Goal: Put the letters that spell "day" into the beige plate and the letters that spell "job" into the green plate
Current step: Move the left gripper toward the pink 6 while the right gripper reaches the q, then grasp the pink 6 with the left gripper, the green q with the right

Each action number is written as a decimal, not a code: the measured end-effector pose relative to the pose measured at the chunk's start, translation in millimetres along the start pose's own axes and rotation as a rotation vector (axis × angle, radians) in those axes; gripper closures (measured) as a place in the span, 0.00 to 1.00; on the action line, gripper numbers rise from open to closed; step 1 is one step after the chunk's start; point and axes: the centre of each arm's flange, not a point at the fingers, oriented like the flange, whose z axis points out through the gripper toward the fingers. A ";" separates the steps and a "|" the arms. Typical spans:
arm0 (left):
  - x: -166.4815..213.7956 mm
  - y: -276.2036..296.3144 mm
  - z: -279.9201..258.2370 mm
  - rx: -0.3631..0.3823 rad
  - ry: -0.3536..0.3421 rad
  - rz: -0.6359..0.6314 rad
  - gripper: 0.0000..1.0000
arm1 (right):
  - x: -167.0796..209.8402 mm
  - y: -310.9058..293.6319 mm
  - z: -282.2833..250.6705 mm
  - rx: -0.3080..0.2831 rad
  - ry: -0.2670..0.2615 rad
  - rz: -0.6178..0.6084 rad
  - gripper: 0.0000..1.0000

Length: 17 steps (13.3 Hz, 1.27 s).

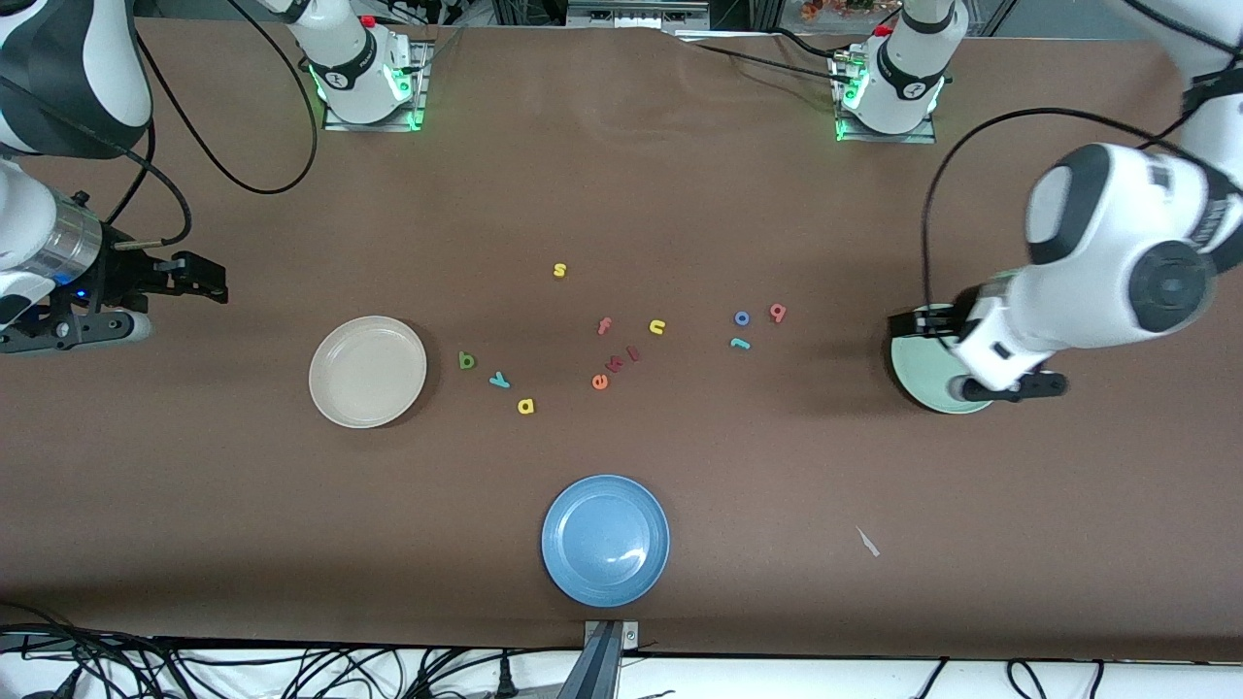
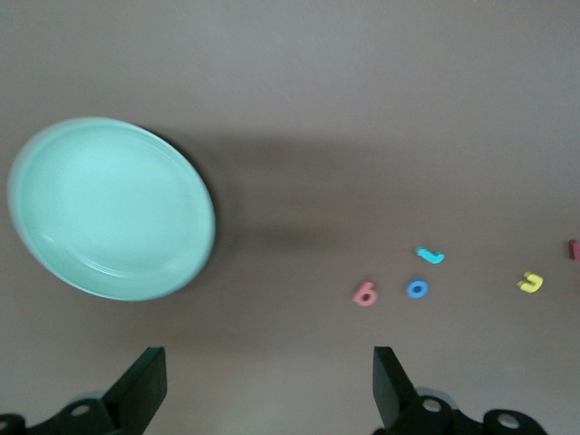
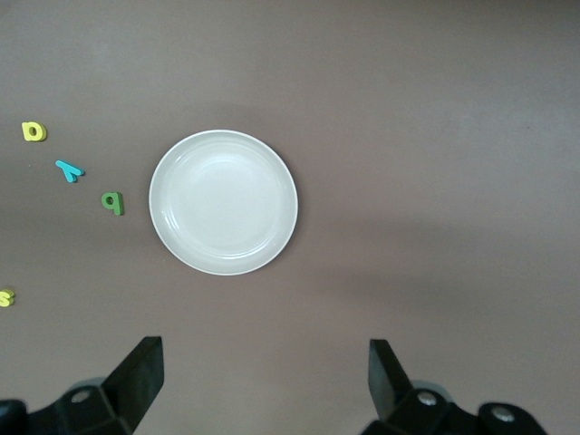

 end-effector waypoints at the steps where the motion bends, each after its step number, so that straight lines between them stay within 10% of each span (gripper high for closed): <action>1: -6.3 15.6 21.7 -0.001 -0.001 -0.036 0.00 | 0.8 -6.8 -0.2 0.000 0.000 -0.011 0.00; 12: -73.6 77.0 211.8 0.006 0.199 -0.220 0.02 | 33.4 -49.6 77.2 0.023 -0.104 -0.103 0.00; 17: -74.3 76.9 241.9 0.040 0.179 -0.241 0.07 | 51.2 -141.7 118.5 0.053 0.033 -0.243 0.00</action>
